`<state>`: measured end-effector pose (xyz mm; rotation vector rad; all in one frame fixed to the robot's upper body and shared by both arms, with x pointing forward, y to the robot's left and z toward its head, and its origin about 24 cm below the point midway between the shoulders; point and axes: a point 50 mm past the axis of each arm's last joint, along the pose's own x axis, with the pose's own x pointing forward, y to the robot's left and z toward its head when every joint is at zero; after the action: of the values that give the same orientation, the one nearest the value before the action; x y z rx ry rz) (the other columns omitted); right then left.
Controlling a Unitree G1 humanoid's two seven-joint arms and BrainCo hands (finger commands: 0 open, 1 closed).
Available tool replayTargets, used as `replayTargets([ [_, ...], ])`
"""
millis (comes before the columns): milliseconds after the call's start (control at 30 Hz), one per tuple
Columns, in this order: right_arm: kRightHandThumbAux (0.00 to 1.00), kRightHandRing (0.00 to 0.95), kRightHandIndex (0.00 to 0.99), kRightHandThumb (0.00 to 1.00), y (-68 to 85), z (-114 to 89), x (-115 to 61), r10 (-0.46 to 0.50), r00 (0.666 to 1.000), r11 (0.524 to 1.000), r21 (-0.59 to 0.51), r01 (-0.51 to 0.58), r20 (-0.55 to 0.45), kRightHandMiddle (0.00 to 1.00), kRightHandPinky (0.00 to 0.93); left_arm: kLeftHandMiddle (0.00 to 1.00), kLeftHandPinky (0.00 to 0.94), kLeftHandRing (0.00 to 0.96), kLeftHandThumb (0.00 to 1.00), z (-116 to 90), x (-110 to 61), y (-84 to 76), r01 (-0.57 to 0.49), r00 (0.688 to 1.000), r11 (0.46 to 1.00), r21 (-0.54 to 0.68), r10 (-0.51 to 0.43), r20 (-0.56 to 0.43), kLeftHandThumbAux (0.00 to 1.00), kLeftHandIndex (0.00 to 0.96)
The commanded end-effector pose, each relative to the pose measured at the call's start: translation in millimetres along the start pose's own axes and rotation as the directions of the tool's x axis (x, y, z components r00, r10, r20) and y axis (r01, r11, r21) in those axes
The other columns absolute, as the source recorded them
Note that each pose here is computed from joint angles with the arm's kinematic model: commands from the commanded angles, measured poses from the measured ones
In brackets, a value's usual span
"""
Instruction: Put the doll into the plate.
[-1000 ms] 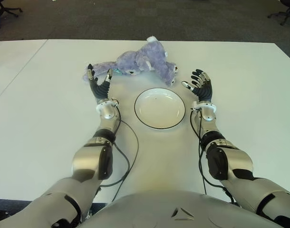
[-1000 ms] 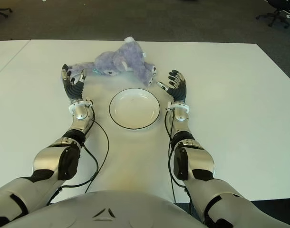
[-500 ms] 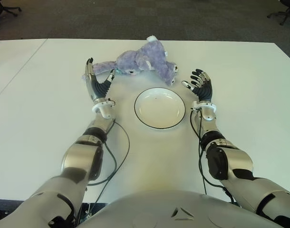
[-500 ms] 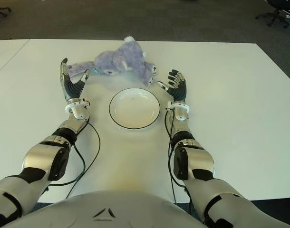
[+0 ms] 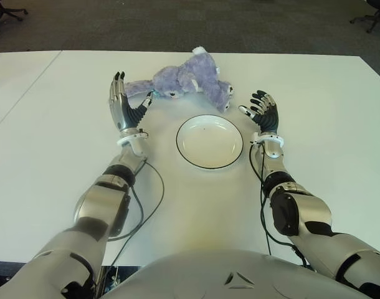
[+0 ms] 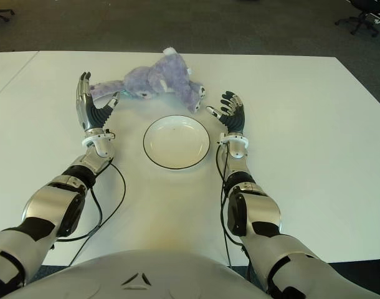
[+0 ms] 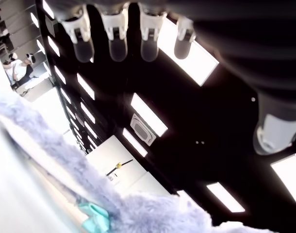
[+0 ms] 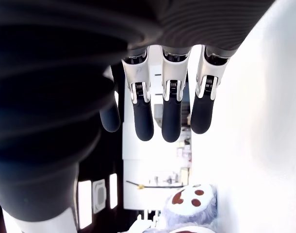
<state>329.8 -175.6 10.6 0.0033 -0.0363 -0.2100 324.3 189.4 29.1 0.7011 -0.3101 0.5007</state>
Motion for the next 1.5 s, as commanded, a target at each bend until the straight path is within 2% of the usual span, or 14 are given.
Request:
replayTargets([
  [33,0.854,0.257,0.212,0.000,-13.9,-111.6,-107.6,-0.056,0.845,0.998,-0.001,0.065,-0.531,0.260,0.291,0.000,0.000,0.029,0.208,-18.2,-6.7,2.3,0.107,0.994,0.976,0.189,-0.109,-0.002,0.516,0.000],
  [200,0.860,0.255,0.215,0.000,-13.7,-111.9,-107.6,-0.054,0.843,0.998,0.000,0.064,-0.535,0.256,0.272,0.000,0.001,0.002,0.248,-19.9,5.3,8.3,0.137,0.985,0.932,0.334,-0.164,0.054,0.520,0.000],
  [433,0.861,0.239,0.206,0.000,-13.4,-112.1,-107.1,-0.054,0.840,0.998,-0.004,0.062,-0.541,0.248,0.221,0.000,0.000,0.000,0.297,-17.7,19.3,14.2,0.127,0.974,0.878,0.462,-0.198,0.109,0.468,0.000],
  [533,0.851,0.228,0.190,0.000,-13.3,-111.9,-106.7,-0.051,0.840,0.998,-0.005,0.057,-0.541,0.240,0.234,0.000,0.000,0.000,0.359,-15.0,25.5,14.5,0.119,0.966,0.839,0.531,-0.221,0.132,0.422,0.000],
  [767,0.848,0.237,0.196,0.000,-13.0,-111.5,-106.0,-0.051,0.841,0.998,-0.008,0.055,-0.539,0.246,0.249,0.000,0.000,0.000,0.371,-5.5,34.5,8.0,0.138,0.953,0.798,0.587,-0.269,0.141,0.387,0.000],
  [867,0.841,0.245,0.202,0.000,-12.6,-112.1,-106.5,-0.053,0.837,0.998,-0.011,0.056,-0.544,0.252,0.248,0.000,0.000,0.000,0.360,5.0,43.9,1.6,0.174,0.931,0.755,0.633,-0.335,0.143,0.383,0.000],
  [1033,0.844,0.228,0.190,0.000,-12.0,-112.1,-106.5,-0.052,0.836,0.998,-0.005,0.058,-0.546,0.241,0.229,0.000,0.000,0.000,0.332,9.1,47.8,-0.6,0.191,0.902,0.704,0.683,-0.401,0.161,0.371,0.000],
  [1333,0.823,0.233,0.188,0.000,-12.4,-112.6,-106.5,-0.048,0.832,0.998,0.010,0.065,-0.553,0.244,0.230,0.000,0.000,0.000,0.306,15.8,54.7,1.2,0.129,0.826,0.599,0.790,-0.506,0.249,0.355,0.000],
  [1500,0.832,0.248,0.199,0.000,-12.9,-112.5,-106.2,-0.054,0.832,0.998,0.008,0.069,-0.552,0.252,0.260,0.000,0.000,0.000,0.255,17.9,57.5,2.5,0.096,0.791,0.555,0.826,-0.546,0.275,0.367,0.000],
])
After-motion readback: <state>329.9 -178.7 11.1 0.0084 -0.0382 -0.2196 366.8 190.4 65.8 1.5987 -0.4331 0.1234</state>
